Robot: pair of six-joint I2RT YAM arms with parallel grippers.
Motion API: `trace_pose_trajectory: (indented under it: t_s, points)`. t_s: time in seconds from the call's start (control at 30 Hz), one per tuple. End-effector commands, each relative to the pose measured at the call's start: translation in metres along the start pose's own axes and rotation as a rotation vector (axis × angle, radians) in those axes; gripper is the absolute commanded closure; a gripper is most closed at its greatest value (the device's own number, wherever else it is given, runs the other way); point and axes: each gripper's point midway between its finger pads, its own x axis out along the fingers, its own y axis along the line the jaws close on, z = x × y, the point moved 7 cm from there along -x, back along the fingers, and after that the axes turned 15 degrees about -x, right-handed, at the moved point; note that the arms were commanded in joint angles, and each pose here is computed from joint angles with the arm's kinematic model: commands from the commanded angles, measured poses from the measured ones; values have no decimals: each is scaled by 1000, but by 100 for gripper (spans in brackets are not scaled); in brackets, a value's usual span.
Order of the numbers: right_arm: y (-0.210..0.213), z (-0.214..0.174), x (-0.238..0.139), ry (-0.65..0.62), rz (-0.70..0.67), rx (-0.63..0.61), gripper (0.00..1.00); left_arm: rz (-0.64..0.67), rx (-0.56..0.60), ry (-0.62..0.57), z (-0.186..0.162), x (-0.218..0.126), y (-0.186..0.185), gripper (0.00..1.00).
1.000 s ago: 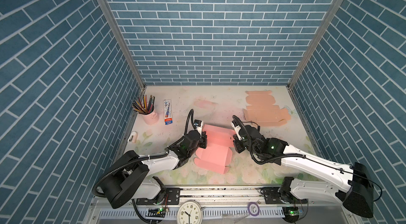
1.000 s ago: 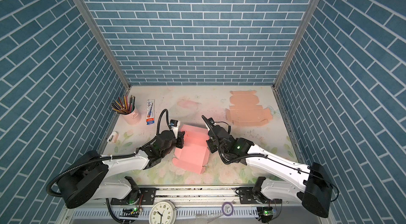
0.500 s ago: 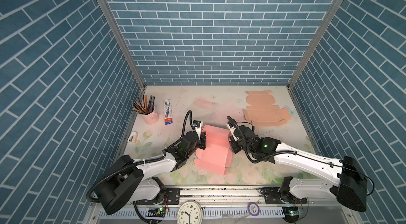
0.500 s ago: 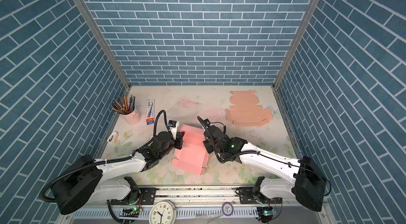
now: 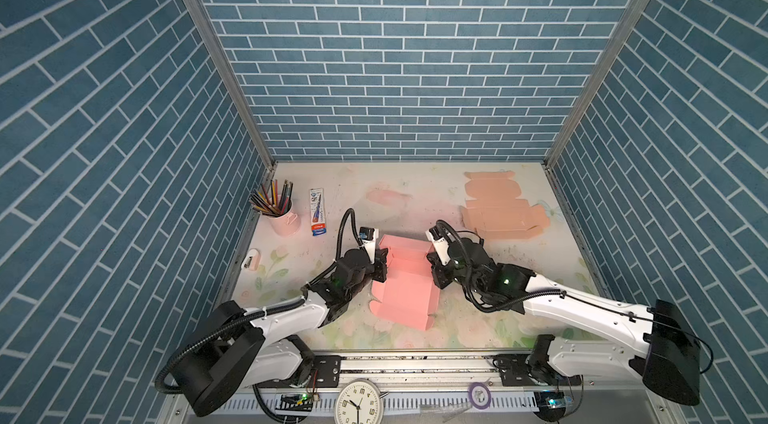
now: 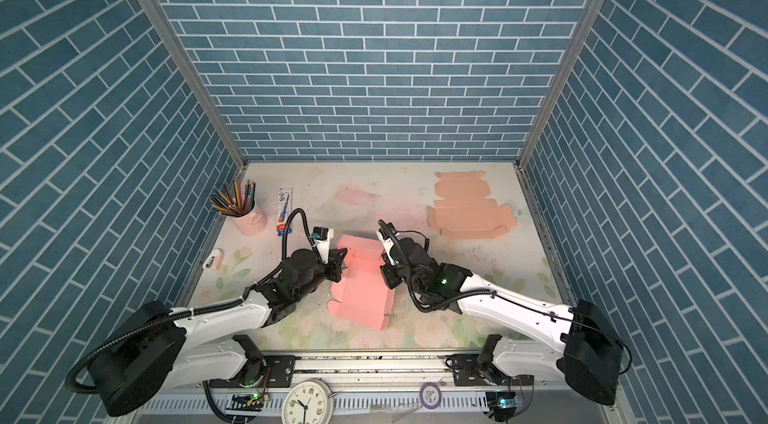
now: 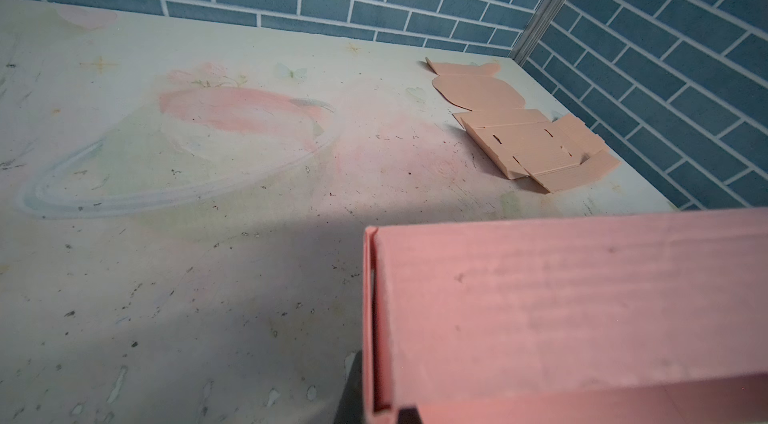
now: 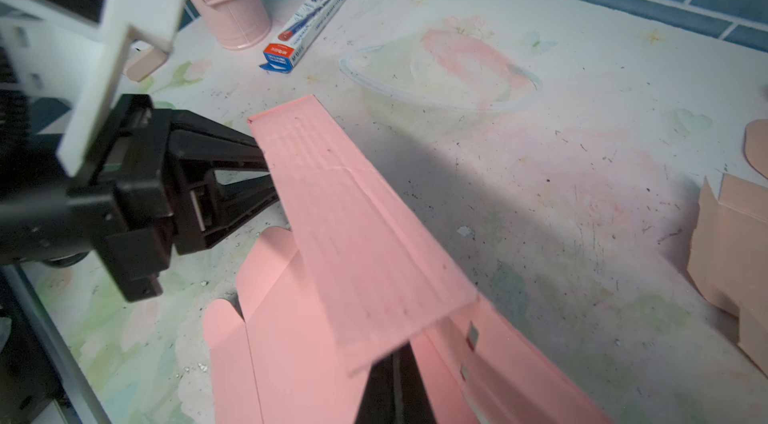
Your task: Fold the paper box
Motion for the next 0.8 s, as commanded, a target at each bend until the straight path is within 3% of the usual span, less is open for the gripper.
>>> trace_pose_trajectory:
  t_s: [0.0, 0.23, 0.43, 0.77]
  points:
    - [1, 12, -18, -151, 28, -26, 100, -43, -64, -10, 10, -4, 0, 95]
    - [-2, 2, -37, -265, 28, 17, 81, -80, -132, -54, 32, -17, 10, 95]
    - [2, -6, -54, -489, 109, 46, 60, -109, -173, -98, 55, -30, 14, 95]
    - [-28, -24, -63, -679, 139, 193, 61, -213, -196, -120, 73, -43, 3, 95]
